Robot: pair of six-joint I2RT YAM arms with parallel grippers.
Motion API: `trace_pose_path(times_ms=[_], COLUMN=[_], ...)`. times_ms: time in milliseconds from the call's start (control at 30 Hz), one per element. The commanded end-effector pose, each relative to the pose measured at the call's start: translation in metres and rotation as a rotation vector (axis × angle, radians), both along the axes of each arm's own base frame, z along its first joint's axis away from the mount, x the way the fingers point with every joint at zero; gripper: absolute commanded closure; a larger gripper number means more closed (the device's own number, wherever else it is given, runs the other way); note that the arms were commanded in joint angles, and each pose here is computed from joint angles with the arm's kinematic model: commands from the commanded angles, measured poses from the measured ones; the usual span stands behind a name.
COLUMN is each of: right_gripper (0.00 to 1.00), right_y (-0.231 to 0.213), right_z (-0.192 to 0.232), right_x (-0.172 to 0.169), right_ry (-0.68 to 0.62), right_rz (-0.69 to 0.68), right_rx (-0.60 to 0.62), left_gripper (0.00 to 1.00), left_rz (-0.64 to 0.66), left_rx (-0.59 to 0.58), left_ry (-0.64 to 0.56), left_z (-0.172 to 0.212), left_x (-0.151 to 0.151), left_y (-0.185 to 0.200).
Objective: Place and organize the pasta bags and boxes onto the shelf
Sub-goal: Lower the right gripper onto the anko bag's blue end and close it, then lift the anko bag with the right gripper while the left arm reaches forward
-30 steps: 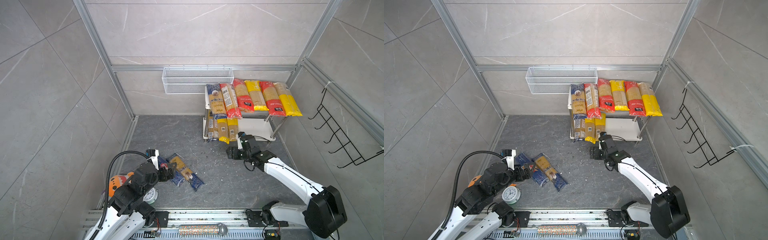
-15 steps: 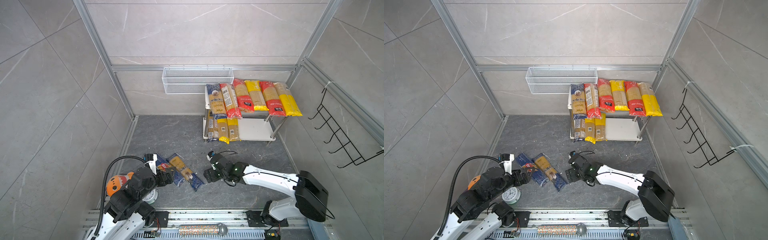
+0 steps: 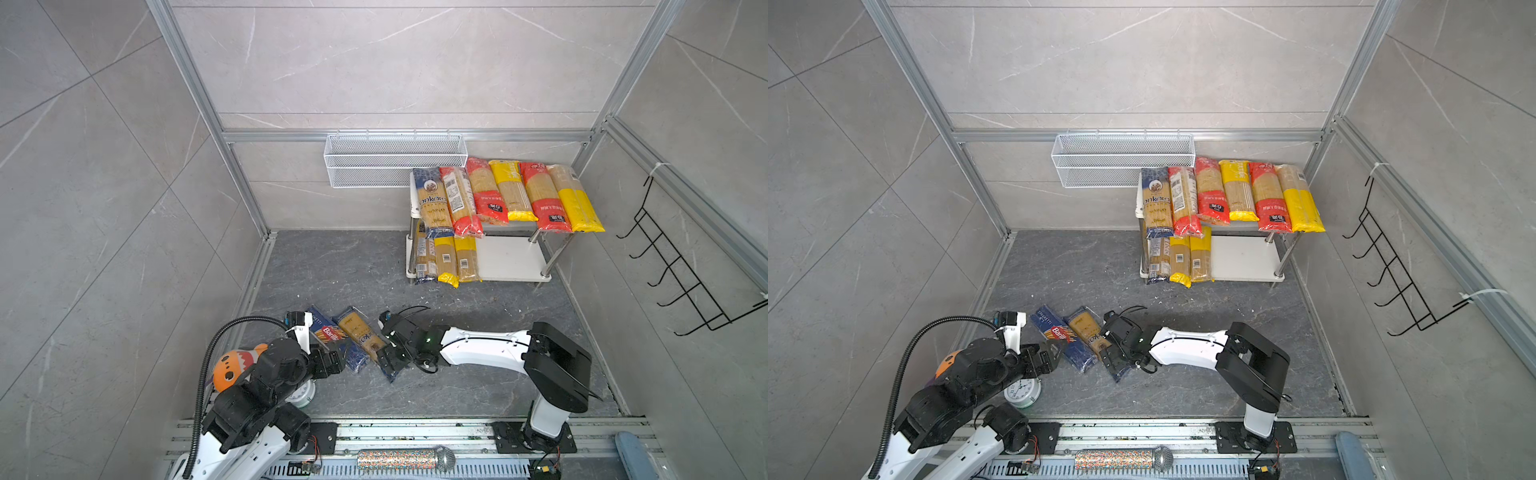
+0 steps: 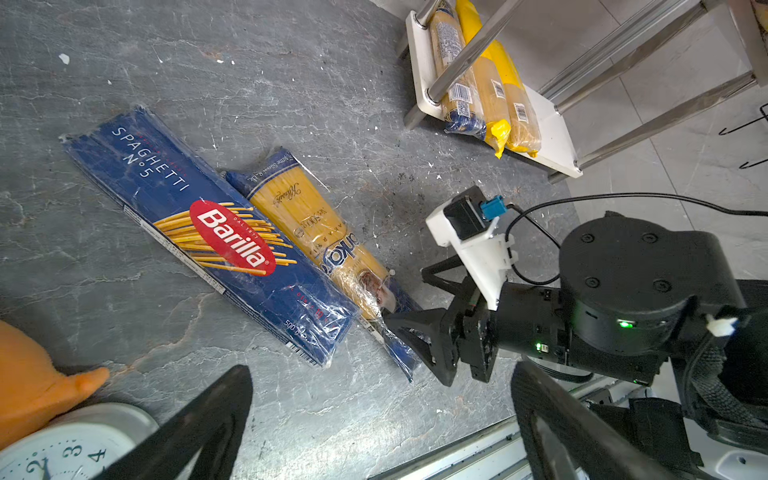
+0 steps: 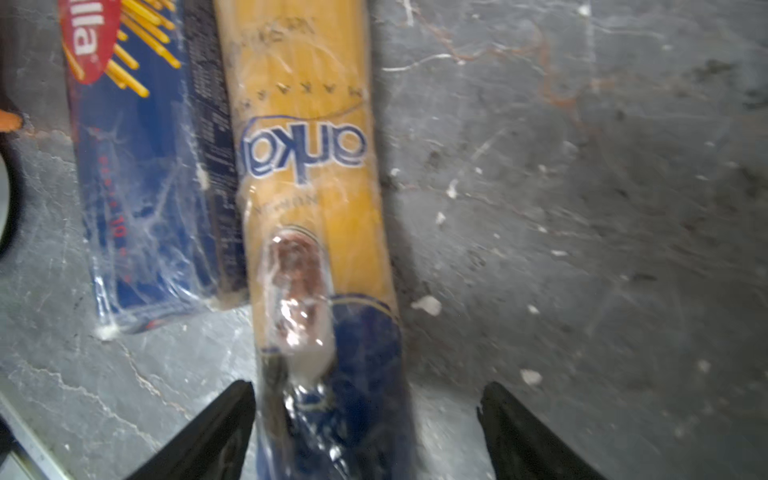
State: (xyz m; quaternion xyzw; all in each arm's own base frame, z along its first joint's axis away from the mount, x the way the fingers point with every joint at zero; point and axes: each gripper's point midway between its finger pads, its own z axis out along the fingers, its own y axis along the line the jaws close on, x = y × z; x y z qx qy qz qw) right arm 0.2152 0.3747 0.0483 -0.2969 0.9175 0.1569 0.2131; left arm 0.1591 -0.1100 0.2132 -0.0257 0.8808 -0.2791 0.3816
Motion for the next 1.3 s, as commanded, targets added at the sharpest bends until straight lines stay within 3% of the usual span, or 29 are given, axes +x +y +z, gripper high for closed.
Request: trace_pose_path(times_ms=[0, 300, 467, 500, 667, 867, 1267], right_gripper=[0.11, 0.12, 0.16, 0.19, 0.72, 0.99, 1.00], right_y=[0.011, 0.009, -0.005, -0.008, -0.023, -0.033, -0.066], right_z=[-0.006, -0.033, -0.052, -0.054, -0.064, -0.053, 0.042], right_x=[-0.006, -0.012, -0.004, -0.002, -0.005, -0.016, -0.019], right_ry=[0.018, 0.049, 0.032, 0.024, 0.028, 0.044, 0.071], right_rz=[0.052, 0.077, 0.056, 0.050, 0.042, 0.023, -0.083], right_rx=[-0.014, -0.097, -0.235, -0.258, -0.315, -0.249, 0.144], left_gripper=[0.00, 0.00, 0.00, 0.00, 0.00, 0.00, 0.00], left_rz=[-0.040, -0.058, -0.064, -0.060, -0.050, -0.046, -0.094], left_rx=[-0.019, 0.001, 0.016, 0.017, 0.035, 0.053, 0.052], left_ry=[-0.036, -0.049, -0.054, -0.054, -0.069, -0.085, -0.092], left_z=[0.015, 0.020, 0.022, 0.022, 0.025, 0.031, 0.036], left_x=[-0.003, 0.008, 0.017, 0.019, 0.024, 0.032, 0.057], left_y=[-0.004, -0.013, -0.018, -0.019, -0.018, -0.020, -0.046])
